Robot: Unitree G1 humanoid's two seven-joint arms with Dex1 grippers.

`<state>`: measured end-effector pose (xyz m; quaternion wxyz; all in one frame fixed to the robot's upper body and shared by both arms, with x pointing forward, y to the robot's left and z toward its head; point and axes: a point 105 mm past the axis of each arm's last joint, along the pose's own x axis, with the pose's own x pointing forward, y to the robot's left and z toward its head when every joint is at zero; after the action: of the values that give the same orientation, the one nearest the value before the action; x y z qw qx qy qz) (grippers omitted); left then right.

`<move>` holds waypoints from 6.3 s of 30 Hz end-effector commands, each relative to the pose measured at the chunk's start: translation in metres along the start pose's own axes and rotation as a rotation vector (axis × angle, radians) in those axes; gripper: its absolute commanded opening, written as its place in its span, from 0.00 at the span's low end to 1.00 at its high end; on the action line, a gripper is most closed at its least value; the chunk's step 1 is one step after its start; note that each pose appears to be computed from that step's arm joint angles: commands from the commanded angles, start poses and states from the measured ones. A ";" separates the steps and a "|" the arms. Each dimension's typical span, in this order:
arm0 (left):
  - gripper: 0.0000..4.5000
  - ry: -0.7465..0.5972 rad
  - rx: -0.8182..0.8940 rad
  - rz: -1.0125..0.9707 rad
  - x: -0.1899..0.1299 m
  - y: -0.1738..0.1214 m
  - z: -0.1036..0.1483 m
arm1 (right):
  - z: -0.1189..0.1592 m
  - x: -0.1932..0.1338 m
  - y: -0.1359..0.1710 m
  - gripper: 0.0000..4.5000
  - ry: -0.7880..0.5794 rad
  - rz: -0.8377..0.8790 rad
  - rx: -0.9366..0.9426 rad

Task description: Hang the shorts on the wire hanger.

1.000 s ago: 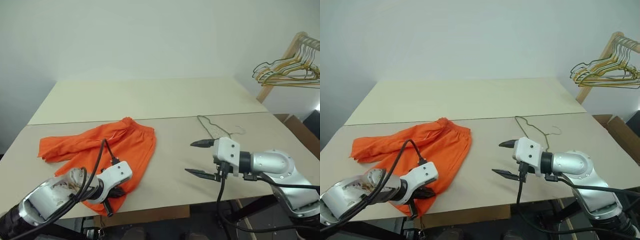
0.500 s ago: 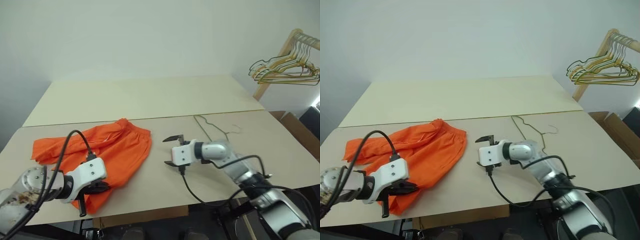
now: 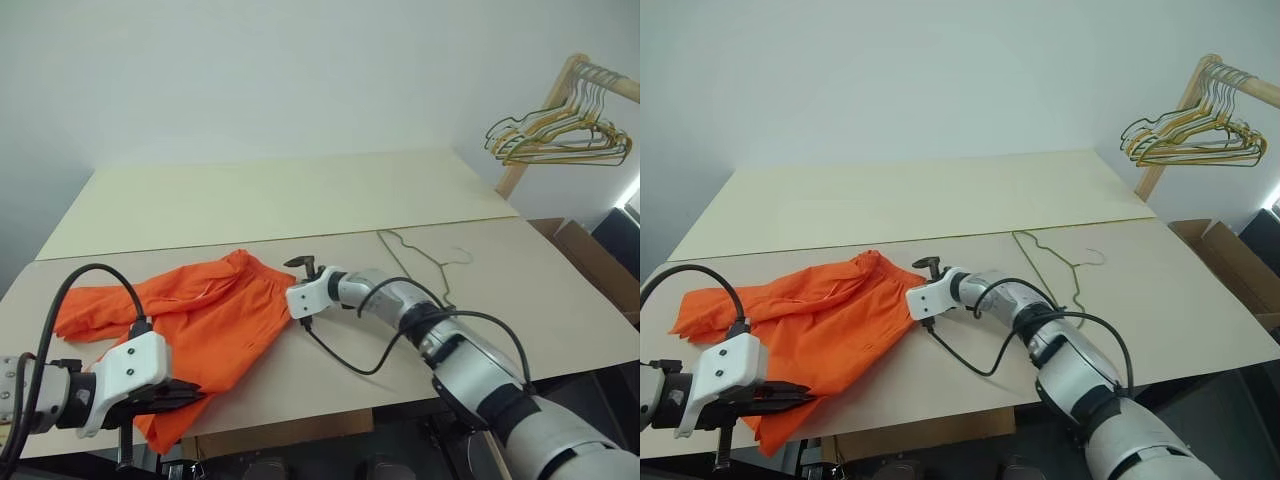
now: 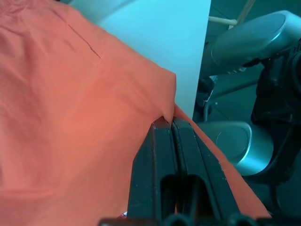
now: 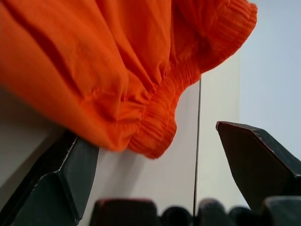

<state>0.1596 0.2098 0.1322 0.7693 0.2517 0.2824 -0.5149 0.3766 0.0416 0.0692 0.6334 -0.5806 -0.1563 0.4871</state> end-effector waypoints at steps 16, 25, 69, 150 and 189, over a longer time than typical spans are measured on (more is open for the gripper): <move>0.00 0.008 0.048 -0.009 0.002 -0.002 0.000 | -0.007 -0.016 -0.004 0.02 -0.063 0.009 -0.067; 0.00 0.096 0.127 -0.018 0.007 0.014 -0.017 | -0.055 -0.041 -0.059 0.02 0.168 -0.218 -0.137; 0.00 -0.169 0.596 1.738 -0.148 0.306 0.231 | -0.068 -0.191 -0.290 0.02 0.239 -1.234 0.368; 1.00 -0.492 0.110 0.104 0.003 0.059 0.098 | -0.145 -0.276 0.051 0.99 0.821 -0.346 1.433; 1.00 -0.464 0.164 0.093 0.012 0.059 0.097 | -0.180 -0.289 0.041 0.00 1.011 -0.639 1.830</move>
<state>0.2317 0.1569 0.1919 0.8104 0.1907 0.0603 -0.5507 0.3473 -0.2903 0.0599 0.8850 0.0601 0.4605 -0.0345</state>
